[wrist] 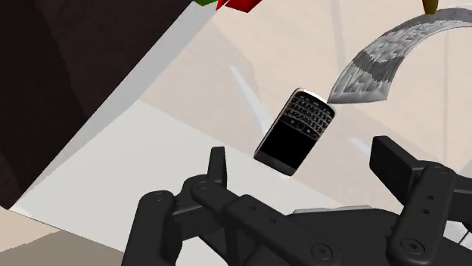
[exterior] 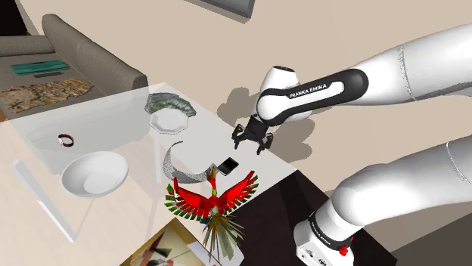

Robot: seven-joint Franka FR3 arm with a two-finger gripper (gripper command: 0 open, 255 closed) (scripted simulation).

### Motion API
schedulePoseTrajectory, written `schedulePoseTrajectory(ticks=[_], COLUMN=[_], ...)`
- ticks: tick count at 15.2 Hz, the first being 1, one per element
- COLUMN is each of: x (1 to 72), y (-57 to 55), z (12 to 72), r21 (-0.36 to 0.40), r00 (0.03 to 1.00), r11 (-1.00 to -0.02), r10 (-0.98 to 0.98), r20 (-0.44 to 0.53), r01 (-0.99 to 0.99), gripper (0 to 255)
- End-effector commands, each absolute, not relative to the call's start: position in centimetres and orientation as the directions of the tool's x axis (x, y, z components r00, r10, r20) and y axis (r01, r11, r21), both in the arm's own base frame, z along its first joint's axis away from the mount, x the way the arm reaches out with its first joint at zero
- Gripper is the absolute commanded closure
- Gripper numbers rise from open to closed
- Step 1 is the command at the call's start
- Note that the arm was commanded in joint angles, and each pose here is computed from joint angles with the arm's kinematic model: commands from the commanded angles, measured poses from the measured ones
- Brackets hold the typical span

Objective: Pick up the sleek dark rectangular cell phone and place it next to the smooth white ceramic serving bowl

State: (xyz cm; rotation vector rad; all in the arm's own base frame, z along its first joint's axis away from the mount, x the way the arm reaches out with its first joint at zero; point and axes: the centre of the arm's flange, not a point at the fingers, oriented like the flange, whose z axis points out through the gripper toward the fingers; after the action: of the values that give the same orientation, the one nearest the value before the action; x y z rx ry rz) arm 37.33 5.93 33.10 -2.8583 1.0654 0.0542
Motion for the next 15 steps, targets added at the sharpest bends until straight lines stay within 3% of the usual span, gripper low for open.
schedulePoseTrajectory(ticks=[1, 10, 15], x=[38.5, 43.4, 43.7], y=[6.3, 5.9, 6.0], z=[30.7, 20.3, 17.8], r21=[-0.071, -0.058, -0.058], r00=[0.698, 0.405, 0.394], r11=[-0.695, -0.403, -0.392], r10=[-0.713, -0.914, -0.919], r20=[-0.058, -0.028, -0.027], r01=[-0.716, -0.913, -0.918], gripper=[0, 0, 0])
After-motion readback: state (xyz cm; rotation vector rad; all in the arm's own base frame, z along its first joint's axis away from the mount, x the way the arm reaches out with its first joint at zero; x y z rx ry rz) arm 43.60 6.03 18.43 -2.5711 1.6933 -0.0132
